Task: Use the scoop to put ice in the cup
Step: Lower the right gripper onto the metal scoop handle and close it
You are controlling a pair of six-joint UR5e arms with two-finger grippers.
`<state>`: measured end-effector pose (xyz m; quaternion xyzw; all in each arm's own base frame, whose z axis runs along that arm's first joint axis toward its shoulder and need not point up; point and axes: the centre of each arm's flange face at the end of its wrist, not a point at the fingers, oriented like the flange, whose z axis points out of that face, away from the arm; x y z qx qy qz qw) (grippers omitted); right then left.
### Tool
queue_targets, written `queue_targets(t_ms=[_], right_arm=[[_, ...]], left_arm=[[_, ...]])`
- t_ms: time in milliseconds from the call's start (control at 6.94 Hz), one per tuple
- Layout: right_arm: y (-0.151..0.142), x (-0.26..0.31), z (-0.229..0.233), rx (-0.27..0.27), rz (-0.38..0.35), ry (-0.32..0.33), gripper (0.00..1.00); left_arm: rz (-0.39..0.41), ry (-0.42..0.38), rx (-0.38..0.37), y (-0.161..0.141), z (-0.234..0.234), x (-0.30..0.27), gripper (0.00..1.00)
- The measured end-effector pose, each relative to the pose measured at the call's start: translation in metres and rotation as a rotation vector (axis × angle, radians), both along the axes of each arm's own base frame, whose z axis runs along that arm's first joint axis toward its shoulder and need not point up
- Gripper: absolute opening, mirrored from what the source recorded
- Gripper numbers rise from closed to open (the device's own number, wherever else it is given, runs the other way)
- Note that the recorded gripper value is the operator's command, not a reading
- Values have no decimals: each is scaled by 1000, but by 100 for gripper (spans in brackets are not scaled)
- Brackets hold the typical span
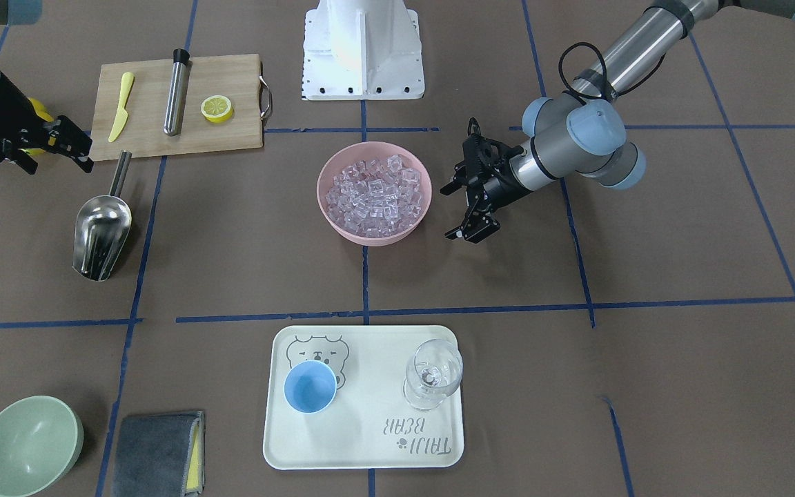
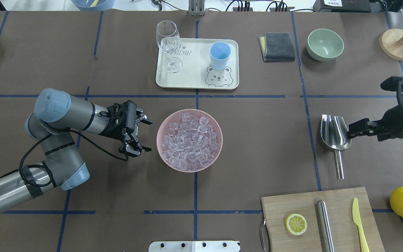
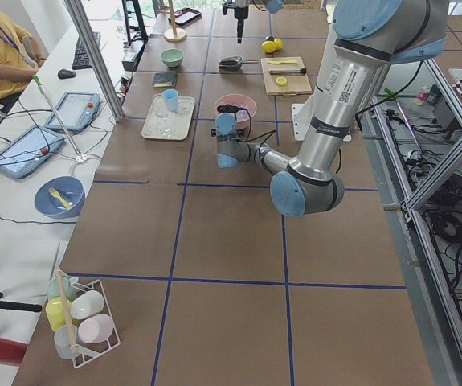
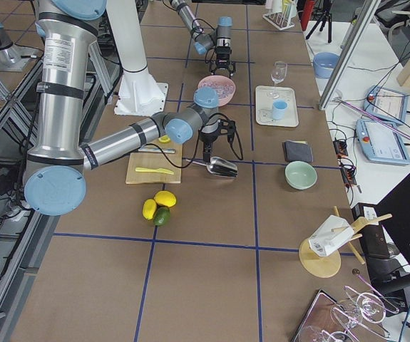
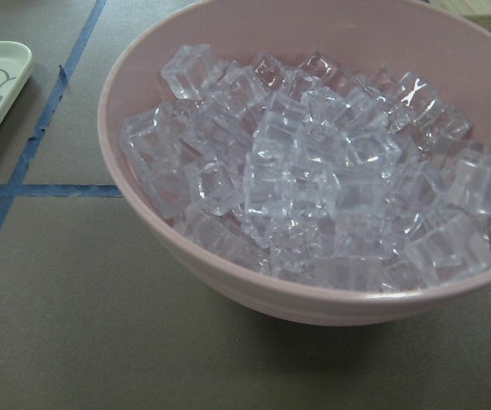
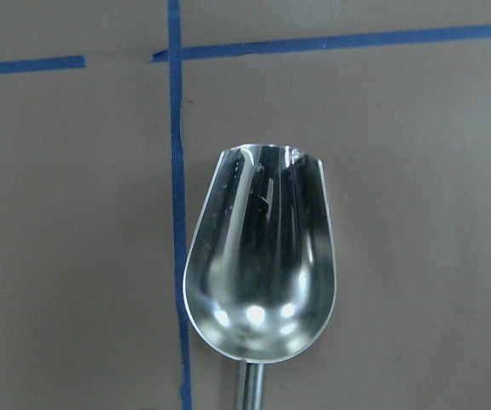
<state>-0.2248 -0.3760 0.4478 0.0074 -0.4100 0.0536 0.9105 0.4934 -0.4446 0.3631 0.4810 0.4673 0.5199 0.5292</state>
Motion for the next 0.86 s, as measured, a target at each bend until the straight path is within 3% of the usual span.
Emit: queue_targets(t_ms=[576, 865], right_arm=[[54, -74, 34, -77, 92, 77, 90], [65, -93, 41, -74, 89, 100, 72]], left_arm=[[3, -1, 0, 1, 0, 2, 100], [5, -2, 0, 2, 0, 4, 100]])
